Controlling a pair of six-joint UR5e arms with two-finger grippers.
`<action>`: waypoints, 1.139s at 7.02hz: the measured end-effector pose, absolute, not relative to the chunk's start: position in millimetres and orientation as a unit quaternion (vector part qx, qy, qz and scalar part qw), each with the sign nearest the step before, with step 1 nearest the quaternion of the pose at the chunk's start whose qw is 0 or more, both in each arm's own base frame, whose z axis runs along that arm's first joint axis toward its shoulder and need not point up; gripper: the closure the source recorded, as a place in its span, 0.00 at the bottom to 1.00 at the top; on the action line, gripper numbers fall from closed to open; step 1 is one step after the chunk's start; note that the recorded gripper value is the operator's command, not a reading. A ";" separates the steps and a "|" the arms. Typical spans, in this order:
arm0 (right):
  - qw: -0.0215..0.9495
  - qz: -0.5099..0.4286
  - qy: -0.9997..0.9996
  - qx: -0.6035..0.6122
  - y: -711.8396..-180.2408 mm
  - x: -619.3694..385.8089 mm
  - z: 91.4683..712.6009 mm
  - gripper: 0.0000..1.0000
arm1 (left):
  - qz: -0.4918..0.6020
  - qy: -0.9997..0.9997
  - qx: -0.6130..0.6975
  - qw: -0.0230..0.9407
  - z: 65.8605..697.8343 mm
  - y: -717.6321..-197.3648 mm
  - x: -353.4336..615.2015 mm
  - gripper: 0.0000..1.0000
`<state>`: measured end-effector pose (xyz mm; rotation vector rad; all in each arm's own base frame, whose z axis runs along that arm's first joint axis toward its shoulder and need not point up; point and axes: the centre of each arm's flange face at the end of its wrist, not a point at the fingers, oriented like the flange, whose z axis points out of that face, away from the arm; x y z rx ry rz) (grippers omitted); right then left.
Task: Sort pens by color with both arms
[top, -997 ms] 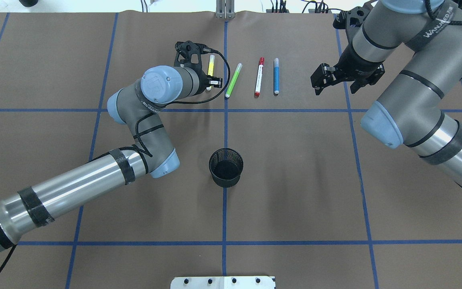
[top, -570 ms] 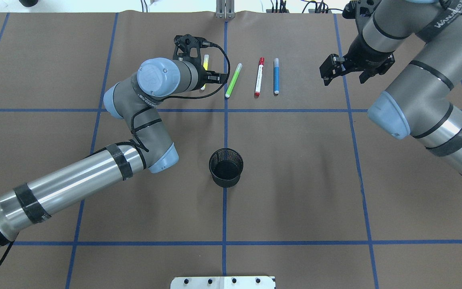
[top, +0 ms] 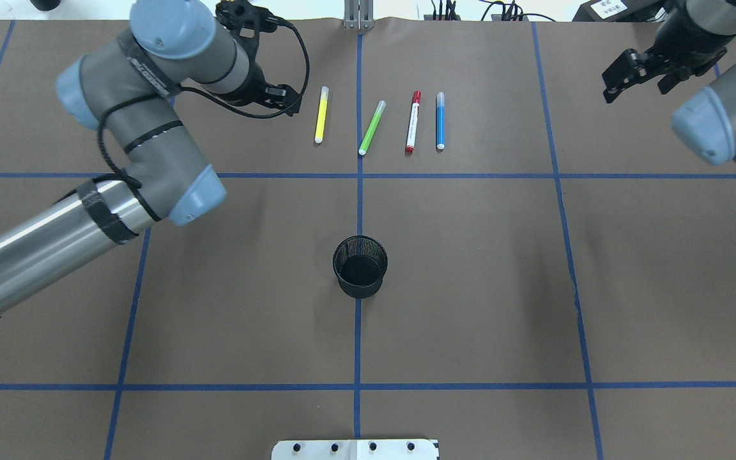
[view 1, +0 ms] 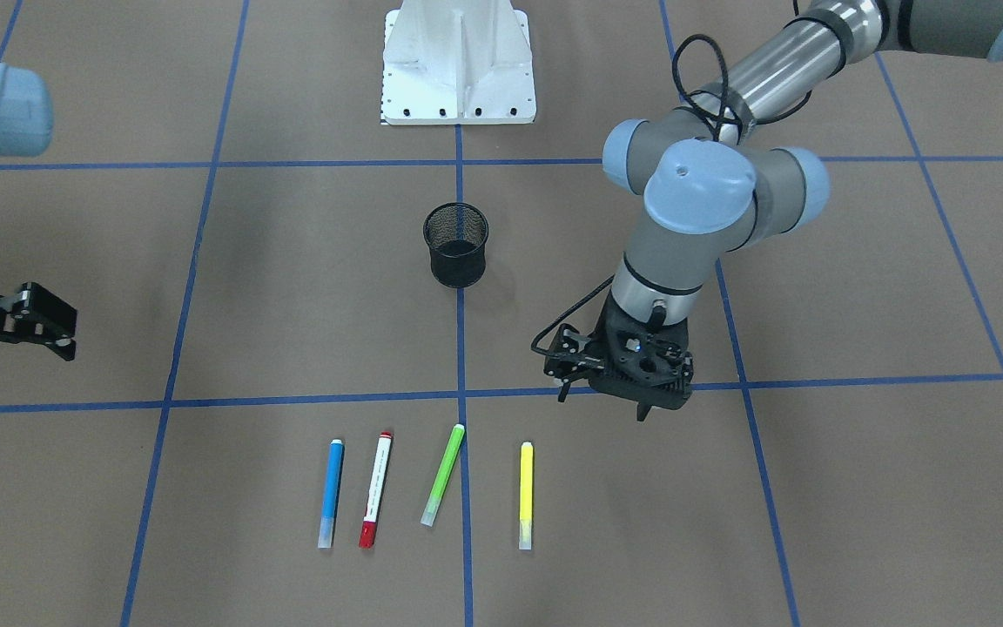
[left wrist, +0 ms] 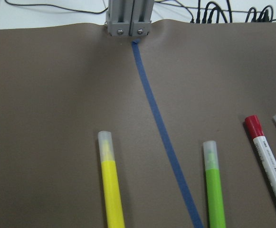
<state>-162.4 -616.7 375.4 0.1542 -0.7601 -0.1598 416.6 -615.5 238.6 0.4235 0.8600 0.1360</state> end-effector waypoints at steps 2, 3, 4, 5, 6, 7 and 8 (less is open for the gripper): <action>0.921 -0.110 -0.364 0.078 -621.6 -69.8 450.7 0.01 | 0.103 0.401 0.163 0.895 296.3 -599.6 303.4 0.00; 0.920 -0.119 -0.367 0.075 -618.0 -24.7 491.1 0.01 | 0.122 0.394 0.149 0.899 332.7 -601.4 242.6 0.00; 0.919 -0.120 -0.369 0.068 -605.1 13.6 532.0 0.01 | 0.140 0.379 0.141 0.904 368.0 -605.9 185.5 0.00; 0.920 -0.113 -0.370 0.060 -586.0 44.4 568.3 0.01 | 0.154 0.359 0.132 0.911 401.9 -610.7 130.7 0.00; 0.921 -0.107 -0.371 0.052 -565.0 67.2 598.1 0.01 | 0.163 0.341 0.115 0.919 441.6 -612.0 74.4 0.00; 0.922 -0.099 -0.371 0.044 -549.5 78.8 617.1 0.01 | 0.157 0.331 0.093 0.926 490.1 -605.2 19.2 0.00; 0.923 -0.093 -0.371 0.038 -541.8 83.1 625.9 0.01 | 0.148 0.335 0.075 0.928 538.0 -589.4 -26.3 0.00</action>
